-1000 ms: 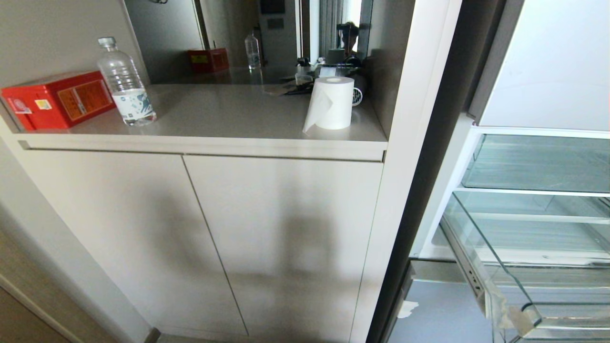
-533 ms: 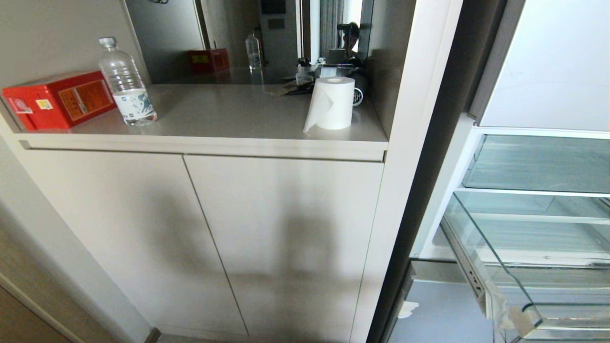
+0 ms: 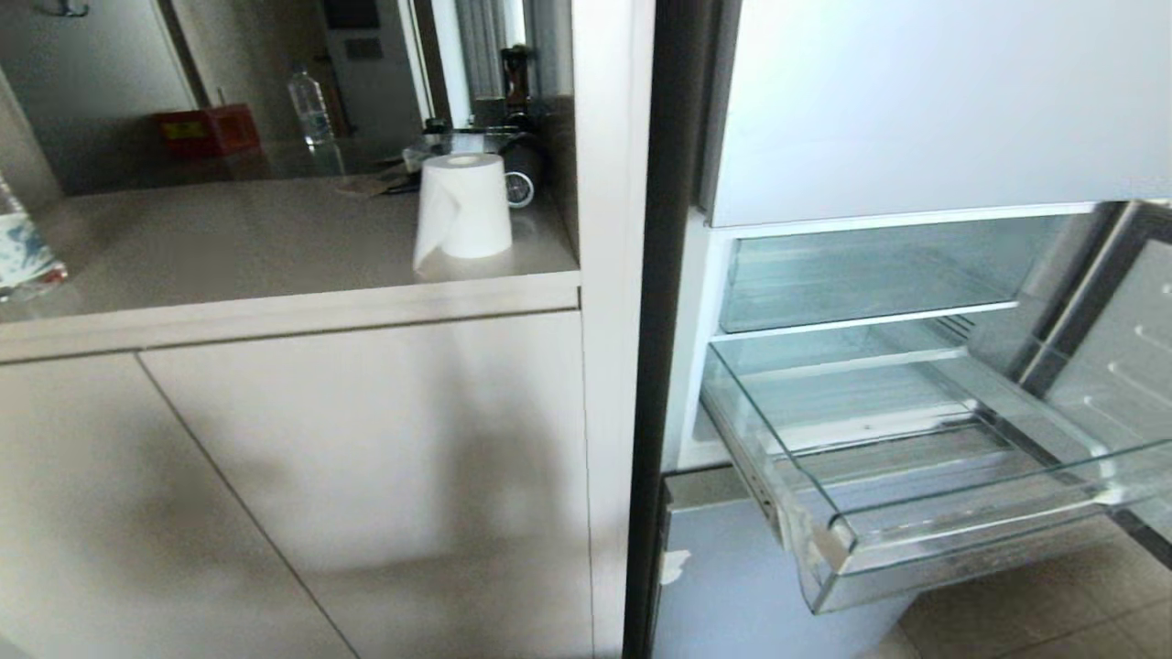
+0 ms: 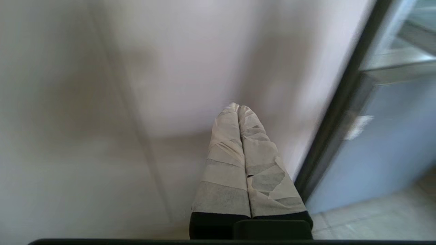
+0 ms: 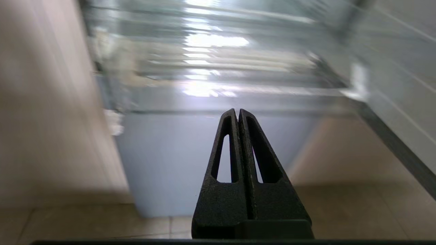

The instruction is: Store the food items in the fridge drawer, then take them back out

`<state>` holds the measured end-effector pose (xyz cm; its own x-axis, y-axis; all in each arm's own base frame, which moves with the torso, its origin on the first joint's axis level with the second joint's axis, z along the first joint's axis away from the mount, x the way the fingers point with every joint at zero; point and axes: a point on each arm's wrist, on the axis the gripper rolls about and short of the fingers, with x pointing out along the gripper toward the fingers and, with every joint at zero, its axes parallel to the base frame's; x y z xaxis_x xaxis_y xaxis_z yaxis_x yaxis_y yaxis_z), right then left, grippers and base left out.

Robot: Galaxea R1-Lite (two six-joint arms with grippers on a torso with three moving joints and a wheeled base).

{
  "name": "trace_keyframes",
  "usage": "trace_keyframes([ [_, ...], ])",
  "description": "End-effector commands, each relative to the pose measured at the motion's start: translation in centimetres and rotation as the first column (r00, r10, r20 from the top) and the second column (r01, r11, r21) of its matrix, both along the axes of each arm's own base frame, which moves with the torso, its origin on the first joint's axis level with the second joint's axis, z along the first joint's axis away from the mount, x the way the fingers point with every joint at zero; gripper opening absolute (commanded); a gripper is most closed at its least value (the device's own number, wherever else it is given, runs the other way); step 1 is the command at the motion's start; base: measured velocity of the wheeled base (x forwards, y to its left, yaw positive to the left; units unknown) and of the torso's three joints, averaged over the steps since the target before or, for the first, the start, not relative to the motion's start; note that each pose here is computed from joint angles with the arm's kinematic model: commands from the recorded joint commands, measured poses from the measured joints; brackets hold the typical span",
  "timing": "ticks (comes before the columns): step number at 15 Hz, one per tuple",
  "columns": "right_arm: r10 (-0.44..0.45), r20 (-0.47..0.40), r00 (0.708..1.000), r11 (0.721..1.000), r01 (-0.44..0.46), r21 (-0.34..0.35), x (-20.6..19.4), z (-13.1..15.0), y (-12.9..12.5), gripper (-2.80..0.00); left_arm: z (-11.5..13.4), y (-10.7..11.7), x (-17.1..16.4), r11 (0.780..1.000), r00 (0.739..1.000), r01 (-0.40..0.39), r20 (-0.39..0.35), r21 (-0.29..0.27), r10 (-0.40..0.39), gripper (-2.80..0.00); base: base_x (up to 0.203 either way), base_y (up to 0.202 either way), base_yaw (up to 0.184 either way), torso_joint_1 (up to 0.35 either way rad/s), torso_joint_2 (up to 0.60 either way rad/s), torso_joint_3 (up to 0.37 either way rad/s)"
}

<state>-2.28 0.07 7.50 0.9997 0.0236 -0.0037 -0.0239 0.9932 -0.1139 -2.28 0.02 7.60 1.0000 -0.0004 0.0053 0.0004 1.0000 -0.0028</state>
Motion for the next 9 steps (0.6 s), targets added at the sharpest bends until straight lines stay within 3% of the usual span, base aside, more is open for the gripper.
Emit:
trace_keyframes([
  [1,-0.002,0.000,1.000,1.000,0.002,0.009,0.00,0.01,-0.01,-2.80,0.01,0.00,0.01,1.000,1.000,0.000,-0.001,0.000,0.000,-2.80,0.005,0.005,-0.173,0.002,0.00,-0.009],
  [9,-0.007,0.002,1.000,0.999,0.007,0.031,0.00,0.03,-0.02,-2.80,0.01,0.00,0.01,1.000,1.000,0.000,-0.001,0.000,0.000,-2.80,0.001,0.007,-0.175,0.002,0.00,0.002],
])
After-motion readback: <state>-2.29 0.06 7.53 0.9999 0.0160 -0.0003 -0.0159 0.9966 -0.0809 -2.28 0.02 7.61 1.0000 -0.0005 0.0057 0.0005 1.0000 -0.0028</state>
